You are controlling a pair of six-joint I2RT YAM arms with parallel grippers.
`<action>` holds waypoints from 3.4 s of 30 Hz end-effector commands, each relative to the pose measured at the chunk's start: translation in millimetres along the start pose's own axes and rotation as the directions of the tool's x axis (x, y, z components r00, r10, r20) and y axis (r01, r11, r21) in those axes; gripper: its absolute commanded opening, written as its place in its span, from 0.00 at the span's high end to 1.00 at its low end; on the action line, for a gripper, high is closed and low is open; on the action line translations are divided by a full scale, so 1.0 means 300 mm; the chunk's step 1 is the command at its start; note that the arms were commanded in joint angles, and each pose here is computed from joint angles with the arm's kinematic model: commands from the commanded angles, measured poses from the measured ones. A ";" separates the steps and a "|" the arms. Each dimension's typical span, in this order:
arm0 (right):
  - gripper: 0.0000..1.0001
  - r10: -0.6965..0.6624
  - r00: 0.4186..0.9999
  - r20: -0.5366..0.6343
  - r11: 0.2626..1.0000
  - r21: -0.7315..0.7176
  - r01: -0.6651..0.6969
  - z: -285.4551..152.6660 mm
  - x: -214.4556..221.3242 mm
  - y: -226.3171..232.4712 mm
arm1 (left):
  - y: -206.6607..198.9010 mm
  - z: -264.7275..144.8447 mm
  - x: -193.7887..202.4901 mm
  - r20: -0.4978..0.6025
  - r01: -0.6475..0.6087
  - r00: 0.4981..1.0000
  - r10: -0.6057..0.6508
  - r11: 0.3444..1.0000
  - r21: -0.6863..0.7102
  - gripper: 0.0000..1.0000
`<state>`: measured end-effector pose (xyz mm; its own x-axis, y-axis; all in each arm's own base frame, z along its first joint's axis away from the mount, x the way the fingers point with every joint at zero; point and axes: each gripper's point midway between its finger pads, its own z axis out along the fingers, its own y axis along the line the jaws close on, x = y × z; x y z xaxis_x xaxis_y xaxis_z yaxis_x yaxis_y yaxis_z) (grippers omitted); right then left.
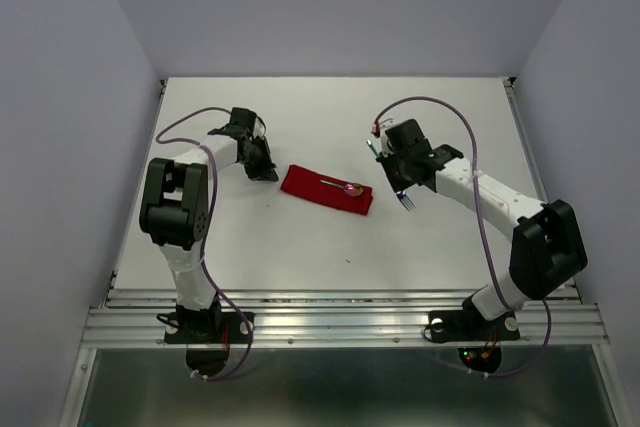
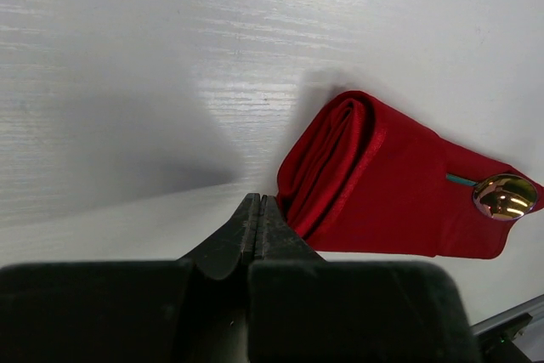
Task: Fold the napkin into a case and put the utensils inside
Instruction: Stuff the fork into the folded napkin.
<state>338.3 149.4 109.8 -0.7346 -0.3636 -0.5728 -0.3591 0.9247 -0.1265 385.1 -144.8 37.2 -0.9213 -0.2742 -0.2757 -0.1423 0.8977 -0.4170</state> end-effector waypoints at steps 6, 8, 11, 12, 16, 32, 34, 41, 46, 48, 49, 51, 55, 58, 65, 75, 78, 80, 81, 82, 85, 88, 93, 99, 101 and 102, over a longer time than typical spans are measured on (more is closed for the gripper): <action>0.99 -0.395 0.912 0.110 0.897 -0.170 0.409 -0.054 -0.057 0.186 | -0.022 -0.011 -0.050 0.033 -0.024 0.999 0.023 1.000 0.020 0.96; 0.99 -0.441 0.894 0.080 0.876 -0.181 0.448 -0.043 -0.043 0.196 | -0.024 -0.011 -0.049 0.032 -0.027 0.999 0.027 0.999 0.022 0.95; 0.99 -0.500 0.865 0.048 0.843 -0.200 0.499 -0.017 -0.014 0.222 | -0.026 -0.010 -0.049 0.030 -0.031 0.999 0.031 0.999 0.024 0.96; 0.99 -0.506 0.861 0.048 0.837 -0.213 0.504 -0.014 -0.010 0.229 | -0.024 -0.011 -0.050 0.030 -0.032 0.999 0.031 0.999 0.023 0.96; 0.99 -0.541 0.840 0.046 0.806 -0.258 0.533 -0.011 0.010 0.271 | -0.034 -0.006 -0.044 0.019 -0.033 0.999 0.032 0.999 0.043 0.96; 0.99 -0.588 0.808 -0.044 0.771 -0.334 0.542 0.047 0.103 0.320 | -0.068 0.008 -0.040 -0.007 -0.024 1.000 0.024 0.995 0.099 0.96; 0.99 -0.593 0.802 -0.068 0.777 -0.310 0.548 0.057 0.106 0.302 | -0.066 0.009 -0.038 -0.008 -0.023 1.000 0.024 0.995 0.098 0.96; 0.99 -0.617 0.782 -0.092 0.764 -0.311 0.565 0.076 0.116 0.318 | -0.069 0.011 -0.035 -0.013 -0.022 1.000 0.024 0.994 0.104 0.95; 0.99 -0.630 0.774 -0.065 0.745 -0.329 0.580 0.067 0.081 0.371 | -0.077 0.009 -0.038 -0.011 -0.023 1.000 0.025 0.993 0.116 0.96; 0.99 -0.634 0.771 -0.055 0.741 -0.327 0.586 0.076 0.058 0.380 | -0.081 0.009 -0.037 -0.012 -0.024 1.000 0.025 0.993 0.120 0.95; 0.99 -0.637 0.768 -0.059 0.740 -0.324 0.589 0.080 0.053 0.379 | -0.081 0.009 -0.035 -0.012 -0.024 1.000 0.025 0.992 0.121 0.96; 0.99 -0.645 0.762 -0.053 0.733 -0.323 0.599 0.084 0.035 0.395 | -0.082 0.007 -0.033 -0.012 -0.026 1.000 0.027 0.992 0.122 0.96; 0.99 -0.651 0.757 -0.059 0.729 -0.325 0.602 0.114 0.025 0.406 | -0.079 0.010 -0.020 -0.018 -0.024 0.999 0.027 0.992 0.121 0.96; 0.99 -0.654 0.755 -0.045 0.722 -0.333 0.606 0.126 0.016 0.433 | -0.081 0.011 -0.017 -0.019 -0.026 0.999 0.029 0.992 0.125 0.96; 0.99 -0.672 0.740 -0.026 0.701 -0.344 0.624 0.145 -0.003 0.477 | -0.087 0.016 -0.009 -0.025 -0.032 0.999 0.036 0.991 0.130 0.96; 0.99 -0.697 0.717 -0.001 0.673 -0.348 0.653 0.169 -0.036 0.509 | -0.091 0.015 -0.014 -0.022 -0.032 0.999 0.036 0.990 0.136 0.96; 0.99 -0.704 0.710 0.007 0.665 -0.346 0.662 0.178 -0.049 0.514 | -0.093 0.015 -0.014 -0.023 -0.034 0.999 0.037 0.990 0.139 0.95; 0.99 -0.709 0.705 0.009 0.660 -0.344 0.668 0.189 -0.058 0.518 | -0.094 0.017 -0.011 -0.027 -0.032 0.999 0.037 0.990 0.139 0.95; 0.99 -0.709 0.706 0.011 0.660 -0.342 0.668 0.190 -0.063 0.520 | -0.094 0.017 -0.012 -0.026 -0.033 0.999 0.037 0.990 0.140 0.96; 0.99 -0.707 0.706 0.019 0.660 -0.340 0.670 0.190 -0.075 0.524 | -0.094 0.017 -0.008 -0.029 -0.032 0.999 0.036 0.990 0.140 0.96; 0.99 -0.709 0.705 0.023 0.658 -0.340 0.672 0.202 -0.084 0.532 | -0.095 0.017 -0.010 -0.028 -0.032 0.999 0.037 0.990 0.140 0.96; 0.99 -0.709 0.705 0.030 0.653 -0.348 0.672 0.210 -0.093 0.544 | -0.096 0.016 -0.011 -0.029 -0.032 0.999 0.037 0.989 0.142 0.96; 0.99 -0.712 0.701 0.040 0.646 -0.352 0.677 0.221 -0.103 0.569 | -0.095 0.016 -0.009 -0.031 -0.034 0.999 0.039 0.989 0.141 0.96; 0.99 -0.709 0.704 0.044 0.649 -0.349 0.676 0.233 -0.111 0.577 | -0.099 0.018 -0.010 -0.032 -0.037 0.999 0.042 0.989 0.144 0.96; 0.99 -0.707 0.706 0.043 0.651 -0.351 0.673 0.237 -0.114 0.581 | -0.099 0.020 -0.009 -0.034 -0.037 0.999 0.042 0.989 0.145 0.96; 0.99 -0.707 0.706 0.039 0.652 -0.351 0.672 0.237 -0.114 0.580 | -0.097 0.020 -0.007 -0.035 -0.036 0.999 0.042 0.989 0.144 0.96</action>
<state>336.5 314.6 40.6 -0.2717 -0.9102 -0.3125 -0.9253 0.3364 -0.1754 387.8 -165.7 34.6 -0.9400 -0.2451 -0.2373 -0.0946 0.8556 -0.5089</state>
